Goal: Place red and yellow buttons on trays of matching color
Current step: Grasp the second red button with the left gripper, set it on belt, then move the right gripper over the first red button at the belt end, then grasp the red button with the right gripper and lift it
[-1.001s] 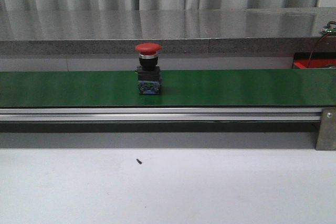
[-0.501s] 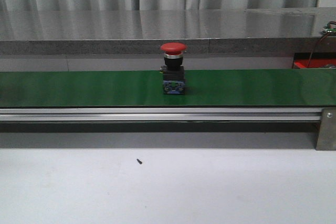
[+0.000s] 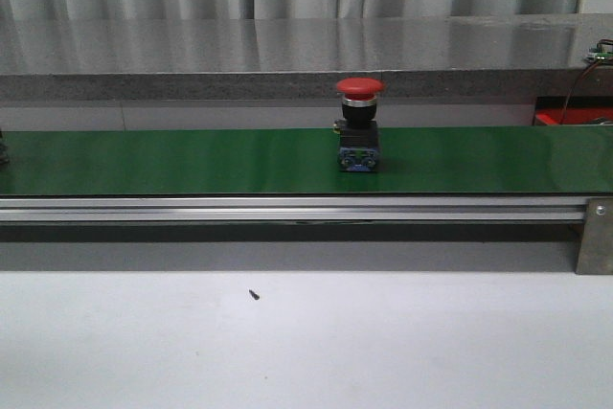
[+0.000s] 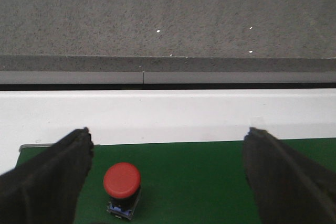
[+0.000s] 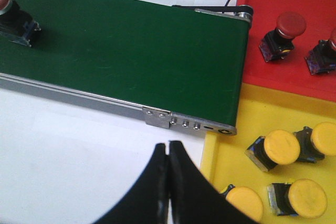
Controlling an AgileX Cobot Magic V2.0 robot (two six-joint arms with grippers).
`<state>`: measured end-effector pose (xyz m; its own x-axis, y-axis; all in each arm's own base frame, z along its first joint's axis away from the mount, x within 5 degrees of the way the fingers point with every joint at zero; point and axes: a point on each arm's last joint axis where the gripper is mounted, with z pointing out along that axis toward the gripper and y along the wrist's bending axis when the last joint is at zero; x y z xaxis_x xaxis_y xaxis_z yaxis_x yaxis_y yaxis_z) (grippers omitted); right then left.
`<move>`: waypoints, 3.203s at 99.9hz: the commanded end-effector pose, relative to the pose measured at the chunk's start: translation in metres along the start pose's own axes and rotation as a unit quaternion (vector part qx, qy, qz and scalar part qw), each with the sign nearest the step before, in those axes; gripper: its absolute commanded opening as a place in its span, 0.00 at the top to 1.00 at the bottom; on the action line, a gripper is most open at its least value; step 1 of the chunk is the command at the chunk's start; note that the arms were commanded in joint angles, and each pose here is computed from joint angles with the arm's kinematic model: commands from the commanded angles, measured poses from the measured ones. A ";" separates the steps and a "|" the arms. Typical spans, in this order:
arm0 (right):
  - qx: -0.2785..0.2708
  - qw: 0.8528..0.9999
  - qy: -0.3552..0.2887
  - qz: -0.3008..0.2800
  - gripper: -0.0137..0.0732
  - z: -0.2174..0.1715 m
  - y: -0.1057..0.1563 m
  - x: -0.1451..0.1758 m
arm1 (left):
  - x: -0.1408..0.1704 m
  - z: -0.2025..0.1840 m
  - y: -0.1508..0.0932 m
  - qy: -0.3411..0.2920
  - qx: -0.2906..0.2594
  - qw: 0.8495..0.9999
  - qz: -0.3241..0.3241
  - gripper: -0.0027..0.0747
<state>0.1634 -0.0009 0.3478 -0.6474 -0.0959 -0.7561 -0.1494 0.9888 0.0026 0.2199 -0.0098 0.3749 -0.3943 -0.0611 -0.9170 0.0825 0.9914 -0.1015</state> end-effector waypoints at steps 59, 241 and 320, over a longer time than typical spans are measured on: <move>0.007 0.999 -0.040 -0.004 0.92 -0.008 0.000 -0.010 | 0.126 -0.122 -0.009 -0.144 0.025 0.989 0.017 0.80; -0.084 0.988 0.128 -0.036 0.21 0.189 -0.007 -0.075 | 0.131 -0.127 -0.009 -0.159 0.026 0.987 0.018 0.99; 0.045 0.999 0.021 -0.015 0.62 0.129 -0.083 -0.164 | 0.131 -0.127 -0.009 -0.159 0.026 0.987 0.018 0.99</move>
<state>0.3815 -0.0325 0.3519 -0.7574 -0.1595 -0.6332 -0.1708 0.9843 -0.0437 0.0506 -0.0132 0.2904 -0.1738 -0.0456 -0.9837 0.1441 0.9870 -0.0712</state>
